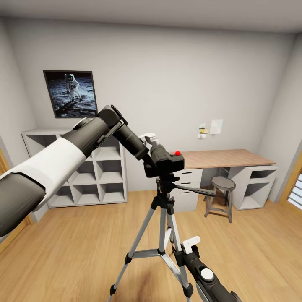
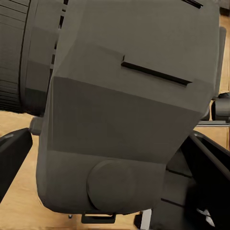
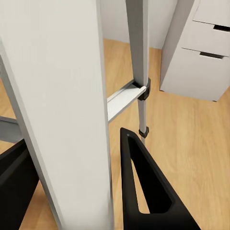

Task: Attach the digital camera to the camera tripod in the bedroom.

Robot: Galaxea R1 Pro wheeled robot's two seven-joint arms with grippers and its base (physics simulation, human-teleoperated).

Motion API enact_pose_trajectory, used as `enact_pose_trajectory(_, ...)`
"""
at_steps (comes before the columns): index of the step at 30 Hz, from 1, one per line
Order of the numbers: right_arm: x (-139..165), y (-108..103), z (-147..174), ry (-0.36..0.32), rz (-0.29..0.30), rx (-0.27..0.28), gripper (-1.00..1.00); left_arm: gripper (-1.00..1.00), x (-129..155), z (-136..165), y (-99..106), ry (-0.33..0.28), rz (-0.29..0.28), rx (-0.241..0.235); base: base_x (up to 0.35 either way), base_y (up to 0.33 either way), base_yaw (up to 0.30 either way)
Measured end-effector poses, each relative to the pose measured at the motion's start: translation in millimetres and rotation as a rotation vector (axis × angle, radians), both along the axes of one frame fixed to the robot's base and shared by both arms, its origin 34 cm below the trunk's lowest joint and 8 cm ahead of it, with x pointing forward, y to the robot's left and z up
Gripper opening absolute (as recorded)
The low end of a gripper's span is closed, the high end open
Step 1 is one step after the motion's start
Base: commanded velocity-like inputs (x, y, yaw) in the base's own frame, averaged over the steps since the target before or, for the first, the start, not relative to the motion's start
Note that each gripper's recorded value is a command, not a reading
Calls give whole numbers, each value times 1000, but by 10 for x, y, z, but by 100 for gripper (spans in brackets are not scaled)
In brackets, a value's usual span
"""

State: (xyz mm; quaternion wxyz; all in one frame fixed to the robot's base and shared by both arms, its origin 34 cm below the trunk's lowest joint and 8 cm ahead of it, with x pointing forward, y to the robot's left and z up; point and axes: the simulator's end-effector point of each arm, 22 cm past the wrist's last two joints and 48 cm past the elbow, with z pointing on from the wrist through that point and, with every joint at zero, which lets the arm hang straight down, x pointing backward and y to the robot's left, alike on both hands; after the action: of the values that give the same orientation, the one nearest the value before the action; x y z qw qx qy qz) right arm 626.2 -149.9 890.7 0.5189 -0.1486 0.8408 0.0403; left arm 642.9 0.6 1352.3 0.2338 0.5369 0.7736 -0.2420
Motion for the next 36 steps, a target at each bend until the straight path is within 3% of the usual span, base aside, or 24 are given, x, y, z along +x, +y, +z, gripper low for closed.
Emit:
enact_pose_trajectory(5,0,0,0,0,0,0,-100,-100,98,-121,90,59,52,-4,0,0,0)
enact_pose_trajectory(9,-1,0,0,0,0,0,-100,-100,109,-147,96,72,60,-5,0,0,0)
enact_pose_trajectory(36,-2,1,1,-1,1,-1,-100,-100,82,10,-18,48,44,-4,0,0,0)
